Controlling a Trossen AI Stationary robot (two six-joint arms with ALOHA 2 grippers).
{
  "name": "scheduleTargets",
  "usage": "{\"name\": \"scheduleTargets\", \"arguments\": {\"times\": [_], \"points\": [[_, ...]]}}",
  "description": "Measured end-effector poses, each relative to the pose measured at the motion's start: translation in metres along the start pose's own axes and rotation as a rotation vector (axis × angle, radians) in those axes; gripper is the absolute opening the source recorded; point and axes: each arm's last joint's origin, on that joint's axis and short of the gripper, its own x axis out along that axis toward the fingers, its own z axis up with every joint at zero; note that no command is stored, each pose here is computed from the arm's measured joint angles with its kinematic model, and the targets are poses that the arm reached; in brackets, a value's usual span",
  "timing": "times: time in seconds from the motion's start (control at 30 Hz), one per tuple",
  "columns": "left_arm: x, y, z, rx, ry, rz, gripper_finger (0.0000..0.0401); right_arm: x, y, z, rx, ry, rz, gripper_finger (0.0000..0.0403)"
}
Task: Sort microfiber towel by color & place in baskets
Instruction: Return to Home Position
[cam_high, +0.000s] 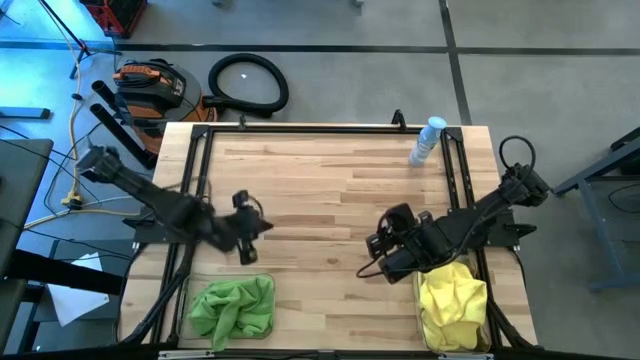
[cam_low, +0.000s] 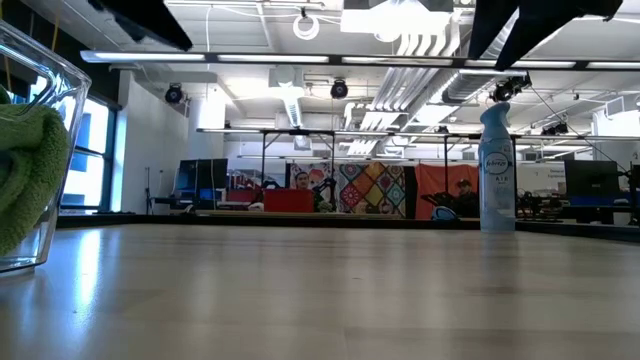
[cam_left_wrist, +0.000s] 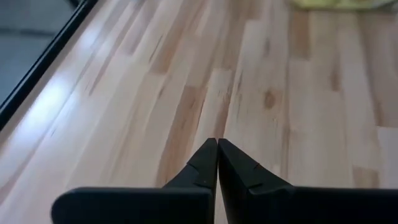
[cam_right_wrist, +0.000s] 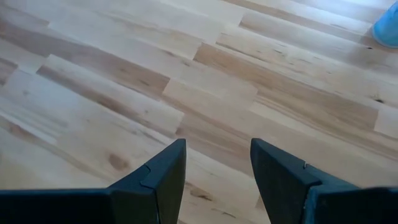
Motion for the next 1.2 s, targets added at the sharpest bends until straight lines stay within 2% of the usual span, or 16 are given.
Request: {"name": "scheduleTargets", "arguments": {"times": [0.23,0.33,0.43,0.63,0.77,1.03,1.2], "points": [[0.019,0.049,-0.042,0.086,-0.287,-0.234,0.0000,0.006,0.000,0.008,0.029,-0.004,-0.022,0.0177],[0.024,0.065,-0.063,0.054,-0.358,-0.276,0.0000,0.009,0.000,0.012,0.042,-0.006,-0.031,0.0177],[0.028,0.077,-0.083,0.024,-0.392,-0.294,0.0000,0.011,0.000,0.015,0.055,-0.007,-0.039,0.0177],[0.030,0.092,-0.108,0.002,-0.449,-0.287,0.0000,0.016,-0.001,0.022,0.079,-0.011,-0.058,0.0177],[0.029,0.097,-0.118,-0.003,-0.499,-0.273,0.0000,0.020,-0.001,0.028,0.097,-0.014,-0.071,0.0177],[0.025,0.099,-0.136,0.003,-0.596,-0.338,0.0000,0.027,-0.003,0.036,0.133,0.014,-0.097,0.0177],[0.025,0.101,-0.143,-0.079,-0.639,-0.328,0.0000,0.030,-0.004,0.040,0.147,0.026,-0.107,0.0177]]}}
